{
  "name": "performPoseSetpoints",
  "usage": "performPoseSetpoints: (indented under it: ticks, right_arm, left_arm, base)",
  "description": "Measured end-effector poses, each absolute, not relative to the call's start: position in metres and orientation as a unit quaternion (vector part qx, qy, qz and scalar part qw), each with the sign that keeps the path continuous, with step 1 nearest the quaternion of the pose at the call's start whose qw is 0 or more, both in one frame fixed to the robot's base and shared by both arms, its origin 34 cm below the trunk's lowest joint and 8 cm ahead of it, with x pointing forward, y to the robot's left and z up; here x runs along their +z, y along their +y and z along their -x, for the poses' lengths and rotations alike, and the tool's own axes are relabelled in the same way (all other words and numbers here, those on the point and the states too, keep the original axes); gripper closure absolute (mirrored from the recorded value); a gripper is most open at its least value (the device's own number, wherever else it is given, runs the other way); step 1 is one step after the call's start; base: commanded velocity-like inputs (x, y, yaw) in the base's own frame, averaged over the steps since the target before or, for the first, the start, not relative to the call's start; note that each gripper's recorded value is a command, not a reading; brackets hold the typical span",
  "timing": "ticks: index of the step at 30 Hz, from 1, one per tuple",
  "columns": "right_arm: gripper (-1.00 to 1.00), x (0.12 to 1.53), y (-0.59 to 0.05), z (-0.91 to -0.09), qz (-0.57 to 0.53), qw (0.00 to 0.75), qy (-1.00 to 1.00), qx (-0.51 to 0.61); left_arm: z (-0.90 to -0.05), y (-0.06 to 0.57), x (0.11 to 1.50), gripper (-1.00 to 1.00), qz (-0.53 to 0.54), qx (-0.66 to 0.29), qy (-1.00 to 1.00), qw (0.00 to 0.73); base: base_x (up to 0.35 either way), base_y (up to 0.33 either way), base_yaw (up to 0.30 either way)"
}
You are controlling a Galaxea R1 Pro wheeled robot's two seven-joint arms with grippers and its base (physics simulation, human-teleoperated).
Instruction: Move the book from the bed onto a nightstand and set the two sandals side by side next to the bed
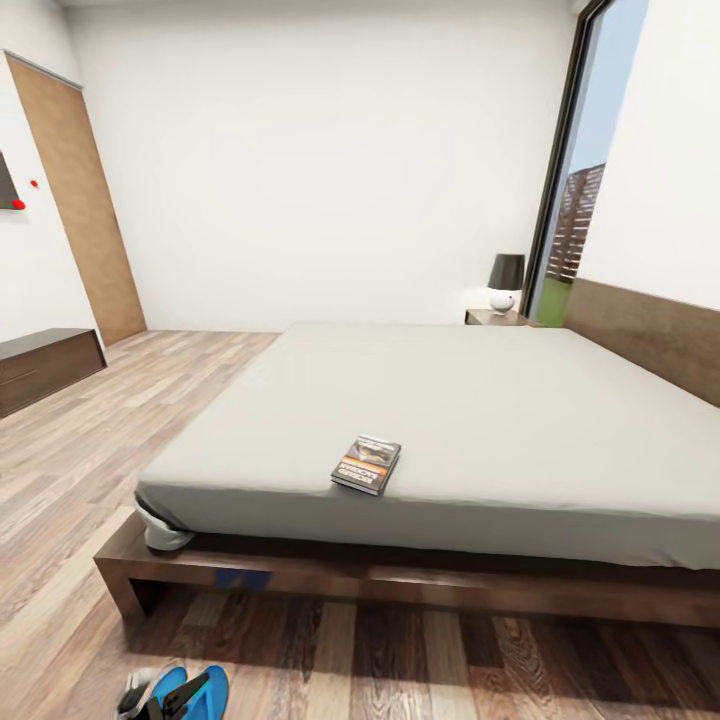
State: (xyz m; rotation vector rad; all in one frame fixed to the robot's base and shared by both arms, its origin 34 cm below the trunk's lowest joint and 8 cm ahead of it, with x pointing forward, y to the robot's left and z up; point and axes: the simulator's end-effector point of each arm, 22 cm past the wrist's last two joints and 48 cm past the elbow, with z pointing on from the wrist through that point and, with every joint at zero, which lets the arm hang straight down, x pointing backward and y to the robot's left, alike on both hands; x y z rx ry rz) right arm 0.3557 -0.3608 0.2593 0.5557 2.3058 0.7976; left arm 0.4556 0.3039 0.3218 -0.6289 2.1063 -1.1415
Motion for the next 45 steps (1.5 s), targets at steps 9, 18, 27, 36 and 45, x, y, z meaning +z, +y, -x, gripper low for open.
performPoseSetpoints:
  ticks: [9, 18, 27, 36, 45]
  right_arm:
    - [-1.0, 0.255, -0.366, -0.354, -0.216, 0.311, 0.879, 0.289]
    - [-1.0, 0.253, -0.368, -0.354, -0.219, 0.31, 0.881, 0.284]
    - [-1.0, 0.255, -0.349, -0.363, -0.216, 0.317, 0.874, 0.299]
    - [-1.0, 0.256, -0.343, -0.365, -0.221, 0.323, 0.868, 0.305]
    - [-1.0, 0.256, -0.341, -0.365, -0.224, 0.324, 0.867, 0.305]
  left_arm:
    - [-0.455, 0.304, 0.322, -1.0, 0.24, -0.435, 0.804, 0.325]
    - [-0.455, 0.303, 0.321, -1.0, 0.24, -0.436, 0.805, 0.325]
    - [-0.424, 0.285, 0.31, -1.0, 0.241, -0.452, 0.803, 0.304]
    - [-0.416, 0.282, 0.307, -1.0, 0.242, -0.455, 0.803, 0.3]
    - [-0.413, 0.283, 0.306, -1.0, 0.243, -0.454, 0.803, 0.298]
  base:
    - [0.0, 0.157, 0.0]
    - [0.0, 0.037, 0.0]
    - [0.0, 0.0, 0.0]
    - [0.0, 0.0, 0.0]
    - [0.0, 0.0, 0.0]
